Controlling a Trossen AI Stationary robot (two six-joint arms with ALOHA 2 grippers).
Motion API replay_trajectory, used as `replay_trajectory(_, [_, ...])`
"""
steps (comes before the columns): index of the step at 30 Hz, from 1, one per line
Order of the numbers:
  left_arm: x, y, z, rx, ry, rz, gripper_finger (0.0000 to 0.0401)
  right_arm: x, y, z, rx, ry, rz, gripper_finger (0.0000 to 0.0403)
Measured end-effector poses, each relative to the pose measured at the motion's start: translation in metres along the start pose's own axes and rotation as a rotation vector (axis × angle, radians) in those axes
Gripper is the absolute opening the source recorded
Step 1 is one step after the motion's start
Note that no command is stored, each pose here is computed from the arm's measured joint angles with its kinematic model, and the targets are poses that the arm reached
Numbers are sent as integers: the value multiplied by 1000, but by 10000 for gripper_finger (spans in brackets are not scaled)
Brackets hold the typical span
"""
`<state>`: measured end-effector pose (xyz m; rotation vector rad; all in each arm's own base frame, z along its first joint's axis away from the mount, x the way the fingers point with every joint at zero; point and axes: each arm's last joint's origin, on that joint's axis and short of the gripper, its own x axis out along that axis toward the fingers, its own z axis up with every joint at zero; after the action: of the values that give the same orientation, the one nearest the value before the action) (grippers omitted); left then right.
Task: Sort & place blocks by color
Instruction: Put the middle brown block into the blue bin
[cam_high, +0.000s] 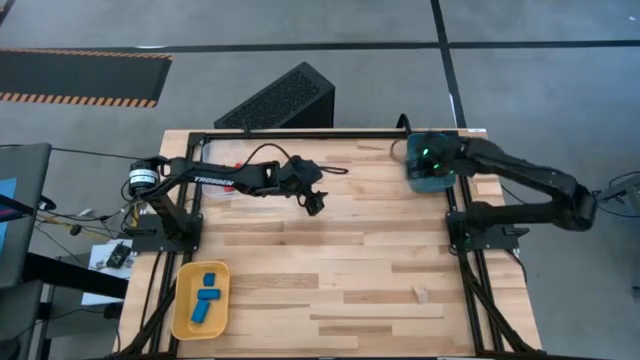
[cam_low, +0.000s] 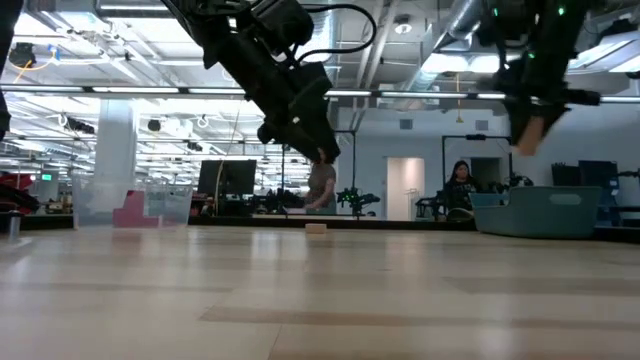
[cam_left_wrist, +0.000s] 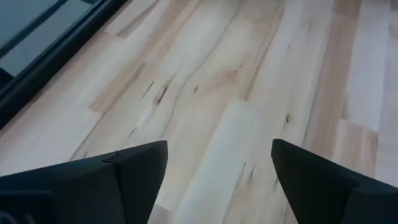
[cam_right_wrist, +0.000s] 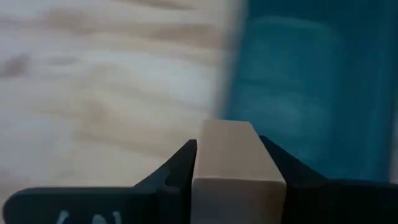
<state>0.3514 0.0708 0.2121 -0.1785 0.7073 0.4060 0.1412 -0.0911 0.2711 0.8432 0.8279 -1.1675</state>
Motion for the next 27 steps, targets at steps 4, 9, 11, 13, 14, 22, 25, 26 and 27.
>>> replay_trajectory(4, [1,5,3,-56,-19,2,282,9,-25,17,28,18,-119,128])
replay_trajectory(9, [1,10,7,-81,-56,7,279,39,-35,41,13,39,-181,128])
replay_trajectory(11, [2,10,7,-102,-55,7,277,59,-41,46,25,69,-181,129])
replay_trajectory(13, [2,10,6,-134,-42,9,277,70,-43,45,46,88,-229,133])
replay_trajectory(14, [2,10,5,-152,-36,10,277,71,-42,44,30,78,-262,134])
replay_trajectory(22, [2,11,0,-265,12,22,277,91,-28,42,72,128,-250,137])
replay_trajectory(25, [2,11,0,-293,9,22,277,109,-30,38,129,116,-298,138])
replay_trajectory(26, [2,11,0,-308,10,21,277,116,-31,38,151,104,-289,138])
replay_trajectory(27, [2,10,0,-322,11,21,277,122,-33,38,171,101,-265,139])
